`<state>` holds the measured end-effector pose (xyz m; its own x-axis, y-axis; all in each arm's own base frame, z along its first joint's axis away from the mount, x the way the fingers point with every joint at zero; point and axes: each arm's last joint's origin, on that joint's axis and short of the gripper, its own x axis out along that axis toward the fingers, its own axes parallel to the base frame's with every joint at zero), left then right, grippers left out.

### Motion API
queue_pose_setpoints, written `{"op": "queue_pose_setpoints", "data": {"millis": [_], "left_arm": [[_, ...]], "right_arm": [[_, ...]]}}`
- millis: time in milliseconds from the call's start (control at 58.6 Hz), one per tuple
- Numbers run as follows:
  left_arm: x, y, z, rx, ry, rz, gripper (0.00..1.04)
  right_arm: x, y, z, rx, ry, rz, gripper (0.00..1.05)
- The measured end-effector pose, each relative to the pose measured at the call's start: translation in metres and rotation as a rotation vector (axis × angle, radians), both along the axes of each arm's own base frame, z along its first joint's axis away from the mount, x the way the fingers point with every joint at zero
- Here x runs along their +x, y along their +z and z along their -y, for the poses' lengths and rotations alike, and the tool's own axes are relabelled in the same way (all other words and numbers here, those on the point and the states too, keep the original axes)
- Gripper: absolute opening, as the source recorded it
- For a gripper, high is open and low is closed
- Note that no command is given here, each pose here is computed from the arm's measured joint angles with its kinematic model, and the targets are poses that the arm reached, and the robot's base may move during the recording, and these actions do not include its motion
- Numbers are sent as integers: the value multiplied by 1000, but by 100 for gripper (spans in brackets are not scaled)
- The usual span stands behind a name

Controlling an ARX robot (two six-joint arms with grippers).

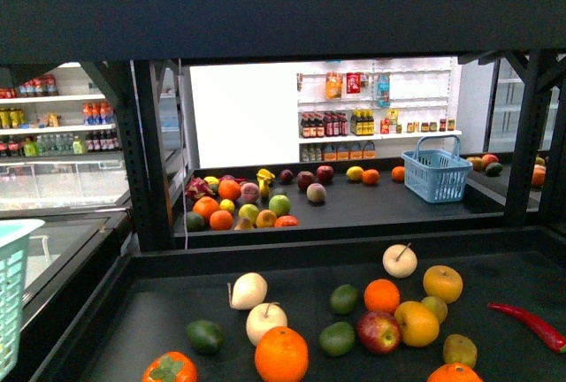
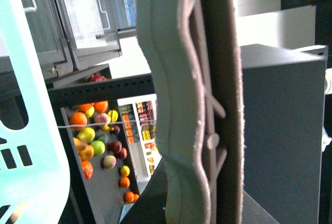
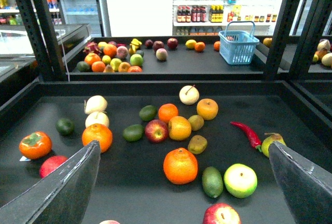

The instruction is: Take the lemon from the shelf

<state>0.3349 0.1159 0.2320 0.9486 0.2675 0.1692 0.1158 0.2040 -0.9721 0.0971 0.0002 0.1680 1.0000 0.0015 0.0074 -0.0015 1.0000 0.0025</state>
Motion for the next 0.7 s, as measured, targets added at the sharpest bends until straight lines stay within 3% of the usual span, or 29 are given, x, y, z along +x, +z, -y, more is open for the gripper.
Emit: {"op": "queue_pose_setpoints", "data": {"millis": [290, 699], "left_arm": [[-7, -19, -40, 0, 27, 84, 8], [4, -43, -47, -25, -69, 135, 8]], "right_arm": [[0, 0, 0, 0, 0, 0, 97], [0, 0, 0, 0, 0, 0, 97]]}}
